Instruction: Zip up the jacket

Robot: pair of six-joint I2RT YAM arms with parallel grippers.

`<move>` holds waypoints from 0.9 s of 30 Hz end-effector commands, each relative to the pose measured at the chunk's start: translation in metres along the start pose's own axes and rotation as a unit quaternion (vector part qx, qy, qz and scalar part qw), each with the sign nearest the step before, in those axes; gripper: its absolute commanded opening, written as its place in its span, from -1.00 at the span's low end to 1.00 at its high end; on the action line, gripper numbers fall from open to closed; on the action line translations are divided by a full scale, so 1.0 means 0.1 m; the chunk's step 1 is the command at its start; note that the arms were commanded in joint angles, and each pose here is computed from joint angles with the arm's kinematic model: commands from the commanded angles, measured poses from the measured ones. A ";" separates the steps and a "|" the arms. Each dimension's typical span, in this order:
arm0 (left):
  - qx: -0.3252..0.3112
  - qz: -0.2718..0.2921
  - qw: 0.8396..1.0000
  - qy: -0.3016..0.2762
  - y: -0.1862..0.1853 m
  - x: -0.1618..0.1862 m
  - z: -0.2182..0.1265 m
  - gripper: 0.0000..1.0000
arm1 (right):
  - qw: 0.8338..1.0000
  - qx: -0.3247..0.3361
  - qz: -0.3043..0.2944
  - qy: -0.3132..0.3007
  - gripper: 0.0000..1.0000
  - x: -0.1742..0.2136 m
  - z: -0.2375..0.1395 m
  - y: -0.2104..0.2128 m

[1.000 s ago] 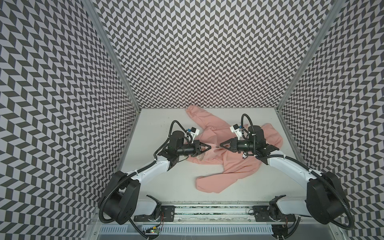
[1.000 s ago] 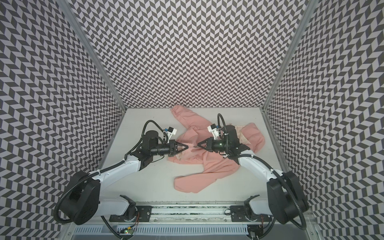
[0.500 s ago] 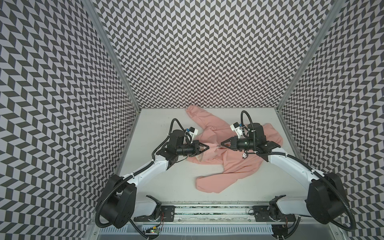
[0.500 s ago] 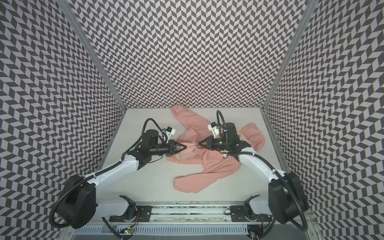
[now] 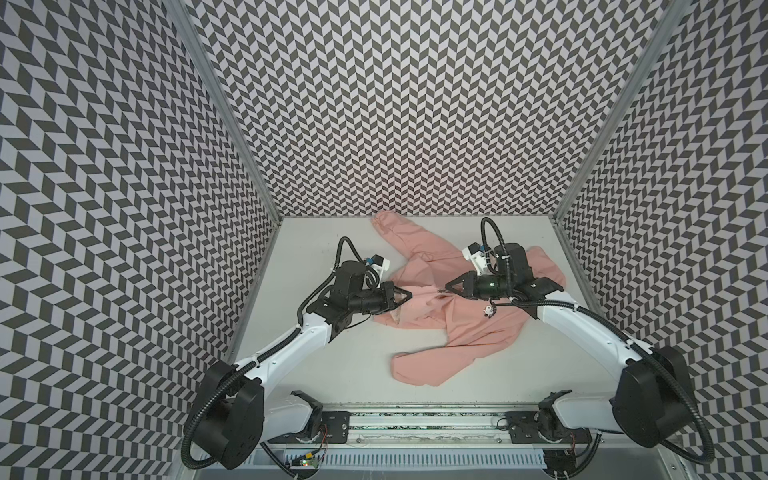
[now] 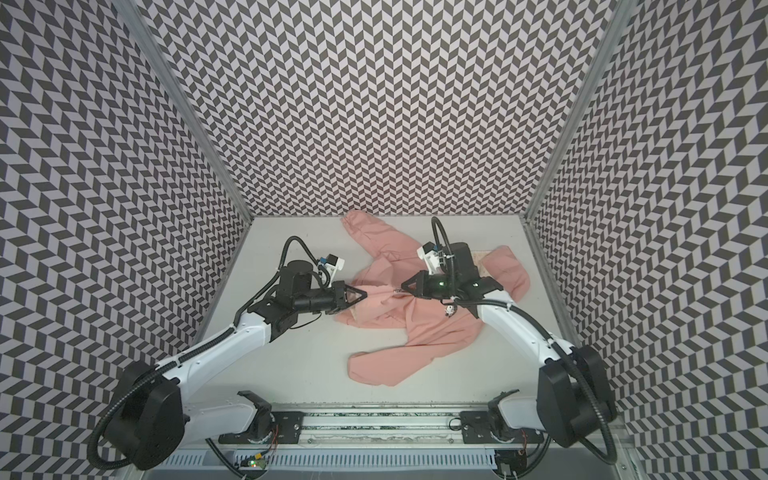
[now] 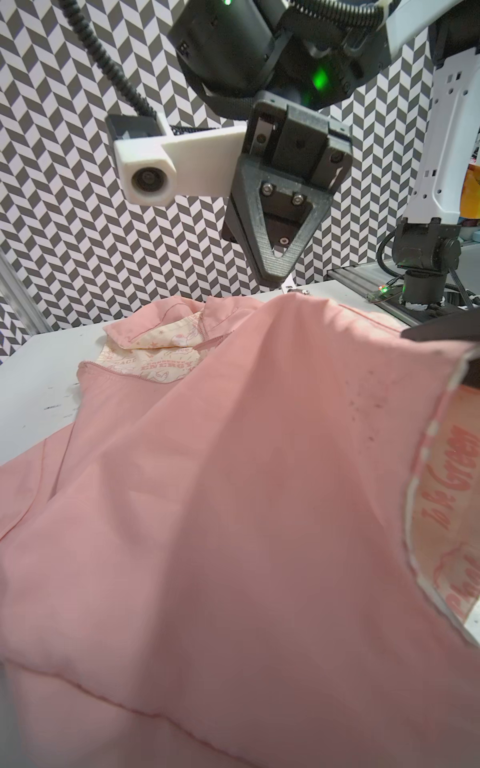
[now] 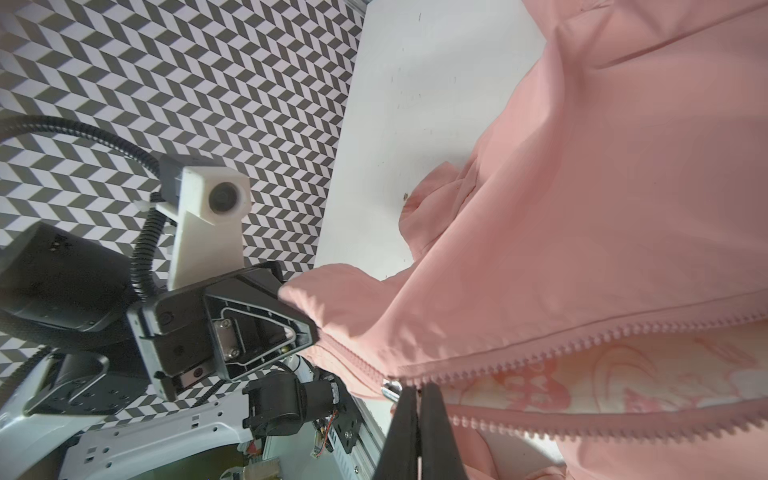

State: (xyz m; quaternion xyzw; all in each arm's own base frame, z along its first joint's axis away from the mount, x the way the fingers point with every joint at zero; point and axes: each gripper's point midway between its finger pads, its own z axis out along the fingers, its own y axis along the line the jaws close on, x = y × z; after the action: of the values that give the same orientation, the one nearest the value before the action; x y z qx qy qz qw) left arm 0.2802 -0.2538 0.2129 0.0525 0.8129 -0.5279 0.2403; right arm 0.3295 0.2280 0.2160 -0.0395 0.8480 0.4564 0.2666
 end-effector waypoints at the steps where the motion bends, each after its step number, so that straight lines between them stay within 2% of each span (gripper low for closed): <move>1: -0.024 0.007 0.999 -0.031 0.04 -0.16 -0.11 -1.00 | 0.999 0.028 -0.021 -0.021 -1.00 -0.14 -0.05 -0.07; 27: -0.074 -0.012 0.995 -0.059 0.31 -0.23 -0.30 -1.00 | 0.996 0.080 -0.027 -0.040 -1.00 -0.25 -0.19 -0.28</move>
State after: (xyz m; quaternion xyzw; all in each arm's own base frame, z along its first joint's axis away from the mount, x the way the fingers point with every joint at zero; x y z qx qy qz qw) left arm 0.2950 -0.2228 0.2070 0.0073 0.8297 -0.4924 0.2629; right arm 0.3442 0.2047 0.2082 -0.0253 0.8668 0.4044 0.2908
